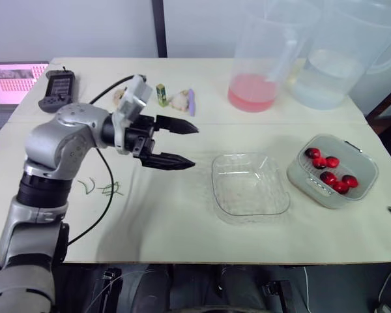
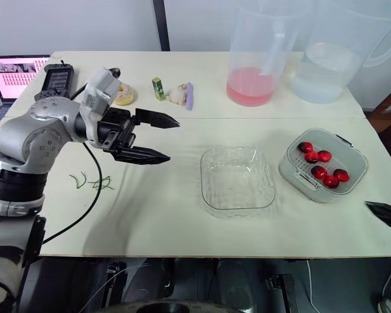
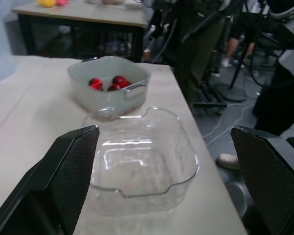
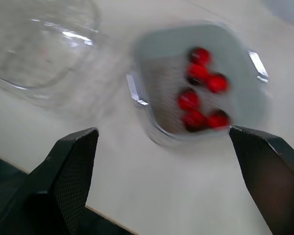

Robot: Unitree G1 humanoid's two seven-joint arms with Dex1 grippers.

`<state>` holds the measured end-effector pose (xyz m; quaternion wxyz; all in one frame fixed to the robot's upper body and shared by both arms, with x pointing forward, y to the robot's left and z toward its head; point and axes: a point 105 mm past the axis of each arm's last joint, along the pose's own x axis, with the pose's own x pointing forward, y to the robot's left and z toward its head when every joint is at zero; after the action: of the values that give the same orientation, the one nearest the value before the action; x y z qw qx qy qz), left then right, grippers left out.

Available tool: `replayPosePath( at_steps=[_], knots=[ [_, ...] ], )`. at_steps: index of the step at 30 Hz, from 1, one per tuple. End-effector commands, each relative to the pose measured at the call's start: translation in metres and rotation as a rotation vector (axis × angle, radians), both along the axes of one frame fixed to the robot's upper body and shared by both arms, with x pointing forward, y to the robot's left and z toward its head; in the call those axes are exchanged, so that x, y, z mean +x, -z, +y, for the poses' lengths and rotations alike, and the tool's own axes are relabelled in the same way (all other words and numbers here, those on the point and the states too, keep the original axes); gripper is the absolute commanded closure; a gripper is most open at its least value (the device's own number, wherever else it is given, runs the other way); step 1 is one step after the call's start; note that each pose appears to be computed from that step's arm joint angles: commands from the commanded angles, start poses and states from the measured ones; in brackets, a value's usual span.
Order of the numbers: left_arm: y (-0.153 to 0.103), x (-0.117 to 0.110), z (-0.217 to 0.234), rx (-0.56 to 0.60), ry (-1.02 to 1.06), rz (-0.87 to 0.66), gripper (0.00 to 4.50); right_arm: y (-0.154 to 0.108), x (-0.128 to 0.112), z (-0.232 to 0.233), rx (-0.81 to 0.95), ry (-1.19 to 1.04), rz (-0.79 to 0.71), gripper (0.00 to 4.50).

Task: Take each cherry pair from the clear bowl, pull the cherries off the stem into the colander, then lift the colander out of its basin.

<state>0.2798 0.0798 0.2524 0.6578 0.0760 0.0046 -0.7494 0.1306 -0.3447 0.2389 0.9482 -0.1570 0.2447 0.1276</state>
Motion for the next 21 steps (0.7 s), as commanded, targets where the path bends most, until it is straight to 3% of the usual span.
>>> replayPosePath(
  at_steps=[1, 4, 10, 16, 21],
  knots=[
    [-0.01, -0.004, -0.003, -0.021, 0.016, -0.045, 0.02, -0.007, -0.009, -0.006, -0.062, 0.004, -0.024, 0.0],
    [-0.008, 0.002, 0.001, -0.033, -0.009, -0.049, 0.02, -0.014, 0.0, 0.002, -0.064, -0.033, -0.061, 0.0],
    [0.001, 0.025, 0.013, -0.09, -0.178, -0.095, 0.02, -0.029, 0.041, 0.026, -0.122, -0.133, -0.135, 0.0],
    [0.02, 0.025, 0.017, -0.102, -0.275, -0.093, 0.02, 0.008, 0.066, 0.05, -0.215, -0.253, 0.132, 0.0],
    [0.032, 0.017, 0.009, -0.131, -0.32, -0.083, 0.02, 0.032, 0.1, 0.069, -0.24, -0.295, 0.151, 0.0]
  ],
)
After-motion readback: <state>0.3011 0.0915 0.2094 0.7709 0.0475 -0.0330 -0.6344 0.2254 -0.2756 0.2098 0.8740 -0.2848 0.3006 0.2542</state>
